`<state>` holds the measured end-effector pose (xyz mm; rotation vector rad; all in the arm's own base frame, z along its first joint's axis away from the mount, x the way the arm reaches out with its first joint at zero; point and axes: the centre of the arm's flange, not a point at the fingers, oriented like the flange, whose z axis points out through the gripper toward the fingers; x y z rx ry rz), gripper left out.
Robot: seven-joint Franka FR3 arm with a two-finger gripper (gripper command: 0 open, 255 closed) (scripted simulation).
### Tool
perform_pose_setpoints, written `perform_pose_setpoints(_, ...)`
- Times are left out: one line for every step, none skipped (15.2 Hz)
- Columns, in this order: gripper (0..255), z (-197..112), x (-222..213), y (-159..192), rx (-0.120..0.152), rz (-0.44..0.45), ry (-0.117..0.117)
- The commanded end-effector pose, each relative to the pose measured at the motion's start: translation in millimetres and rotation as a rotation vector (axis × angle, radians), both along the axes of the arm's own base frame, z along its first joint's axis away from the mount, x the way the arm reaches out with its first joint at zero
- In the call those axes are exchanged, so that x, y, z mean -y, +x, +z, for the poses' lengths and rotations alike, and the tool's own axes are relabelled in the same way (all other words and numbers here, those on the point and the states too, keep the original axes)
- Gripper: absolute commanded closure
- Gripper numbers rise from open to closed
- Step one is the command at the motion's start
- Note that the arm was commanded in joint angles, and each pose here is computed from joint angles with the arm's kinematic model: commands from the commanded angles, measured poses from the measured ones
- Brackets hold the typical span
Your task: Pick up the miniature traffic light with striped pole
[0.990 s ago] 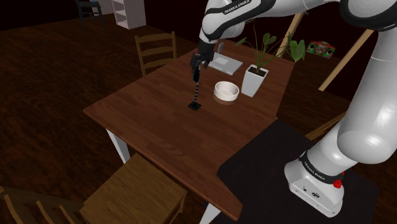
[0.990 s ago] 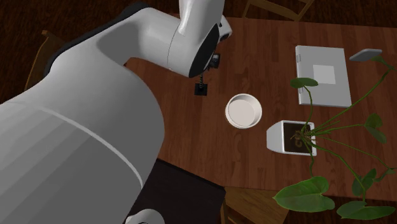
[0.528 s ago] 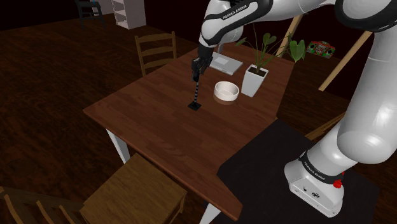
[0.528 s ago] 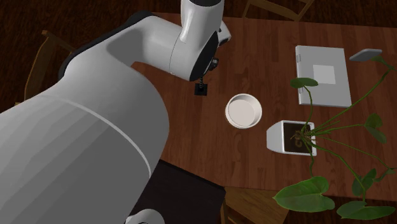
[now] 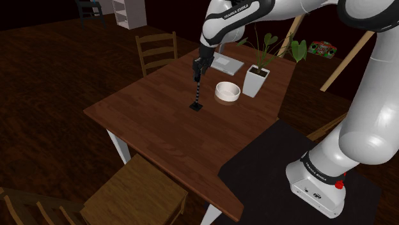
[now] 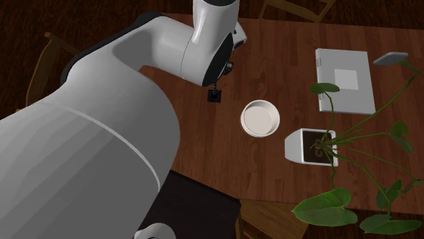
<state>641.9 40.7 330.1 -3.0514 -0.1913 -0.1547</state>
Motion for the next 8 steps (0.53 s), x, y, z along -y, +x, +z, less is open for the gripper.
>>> perform_pose_setpoints(255, 8, 0, 0, 0.000, 0.000, 0.000)
perform_pose_setpoints(255, 13, 0, 0, 0.000, 0.000, 0.000)
perform_pose_setpoints(255, 18, 0, 0, 0.000, 0.000, 0.000)
perform_pose_setpoints(255, 24, 0, 0, 0.000, 0.000, 0.000)
perform_pose_setpoints(255, 29, 0, 0, 0.000, 0.000, 0.000)
perform_pose_setpoints(255, 34, 0, 0, 0.000, 0.000, 0.000)
perform_pose_setpoints(255, 40, 0, 0, 0.000, 0.000, 0.000)
perform_pose_setpoints(255, 45, 0, 0, 0.000, 0.000, 0.000)
